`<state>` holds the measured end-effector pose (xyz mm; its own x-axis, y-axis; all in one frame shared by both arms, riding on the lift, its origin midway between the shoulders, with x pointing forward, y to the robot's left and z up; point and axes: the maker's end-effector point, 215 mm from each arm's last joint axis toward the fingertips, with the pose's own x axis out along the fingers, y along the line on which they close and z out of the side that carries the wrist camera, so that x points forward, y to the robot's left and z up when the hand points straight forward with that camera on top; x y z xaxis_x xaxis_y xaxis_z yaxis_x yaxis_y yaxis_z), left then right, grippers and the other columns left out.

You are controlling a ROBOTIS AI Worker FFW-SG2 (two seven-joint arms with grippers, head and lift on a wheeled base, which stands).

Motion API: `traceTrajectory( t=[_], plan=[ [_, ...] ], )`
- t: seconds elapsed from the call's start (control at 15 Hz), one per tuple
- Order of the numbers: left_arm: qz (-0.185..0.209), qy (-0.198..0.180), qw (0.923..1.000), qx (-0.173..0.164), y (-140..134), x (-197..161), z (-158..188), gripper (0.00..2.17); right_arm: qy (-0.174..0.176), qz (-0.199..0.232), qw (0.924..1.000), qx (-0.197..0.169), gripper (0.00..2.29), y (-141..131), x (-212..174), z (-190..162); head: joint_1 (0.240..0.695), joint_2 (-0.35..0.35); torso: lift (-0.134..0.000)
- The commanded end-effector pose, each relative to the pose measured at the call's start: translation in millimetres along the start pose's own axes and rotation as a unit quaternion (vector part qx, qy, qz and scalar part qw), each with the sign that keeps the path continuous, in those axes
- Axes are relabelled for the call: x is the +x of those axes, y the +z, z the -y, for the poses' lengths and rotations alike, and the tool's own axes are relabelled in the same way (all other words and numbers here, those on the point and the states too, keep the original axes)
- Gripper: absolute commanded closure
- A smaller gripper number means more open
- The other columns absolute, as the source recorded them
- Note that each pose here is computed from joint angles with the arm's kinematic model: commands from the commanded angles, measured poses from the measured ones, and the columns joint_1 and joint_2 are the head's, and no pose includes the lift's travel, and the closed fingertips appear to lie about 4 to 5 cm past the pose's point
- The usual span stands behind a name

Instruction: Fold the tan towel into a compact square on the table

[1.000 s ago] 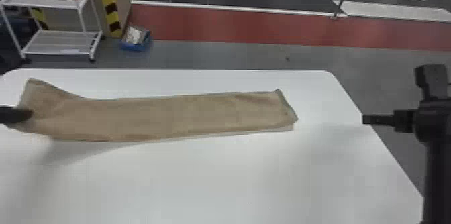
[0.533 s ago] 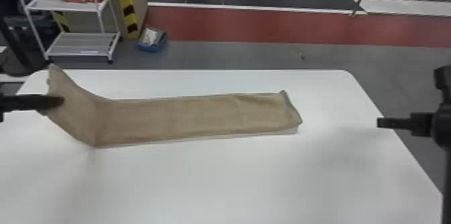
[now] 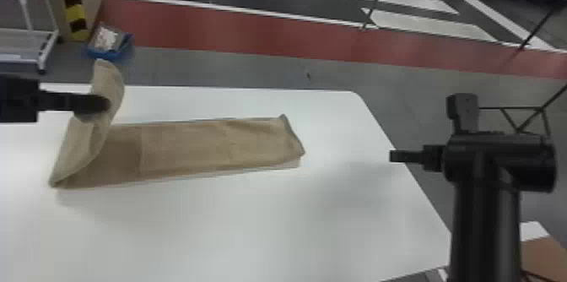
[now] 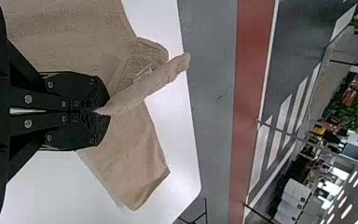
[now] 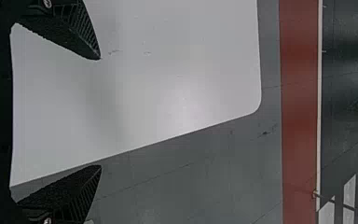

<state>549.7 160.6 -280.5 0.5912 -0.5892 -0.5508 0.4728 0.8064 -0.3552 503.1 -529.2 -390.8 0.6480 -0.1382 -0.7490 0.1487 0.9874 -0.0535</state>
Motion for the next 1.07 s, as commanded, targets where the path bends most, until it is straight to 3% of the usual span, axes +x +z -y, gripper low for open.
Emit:
traceTrajectory(
  t=[0.0, 0.2, 0.53, 0.6, 0.67, 0.73, 1.0],
  plan=[
    [-0.014, -0.017, 0.9998, -0.004, 5, 30, 29, 1.91, -0.002, -0.003, 1.0, 0.001, 0.04, -5, 0, 3, 0.695, -0.35, -0.123],
    [-0.03, -0.006, 0.9995, 0.002, 6, 58, 47, 1.91, -0.003, -0.007, 1.0, 0.001, 0.04, -11, 0, 5, 0.695, -0.35, -0.123],
    [-0.051, 0.036, 0.9977, 0.026, 4, 75, 34, 1.88, -0.006, -0.005, 1.0, 0.003, 0.04, -13, -3, 12, 0.695, -0.35, -0.123],
    [-0.052, 0.037, 0.9974, 0.033, 2, 78, 37, 1.39, -0.006, -0.004, 1.0, 0.004, 0.04, -12, -4, 12, 0.695, -0.35, -0.123],
    [-0.058, 0.033, 0.9972, 0.035, -6, 83, 41, 0.37, -0.005, -0.003, 1.0, 0.004, 0.04, -11, -4, 12, 0.695, -0.35, -0.123],
    [-0.06, 0.028, 0.9969, 0.042, -10, 86, 46, 0.0, -0.005, -0.002, 1.0, 0.004, 0.04, -9, -4, 12, 0.695, -0.35, -0.123],
    [-0.067, 0.021, 0.9964, 0.048, -19, 90, 55, 0.07, -0.005, 0.005, 1.0, 0.004, 0.04, 0, -6, 11, 0.695, -0.35, -0.123]
  ],
)
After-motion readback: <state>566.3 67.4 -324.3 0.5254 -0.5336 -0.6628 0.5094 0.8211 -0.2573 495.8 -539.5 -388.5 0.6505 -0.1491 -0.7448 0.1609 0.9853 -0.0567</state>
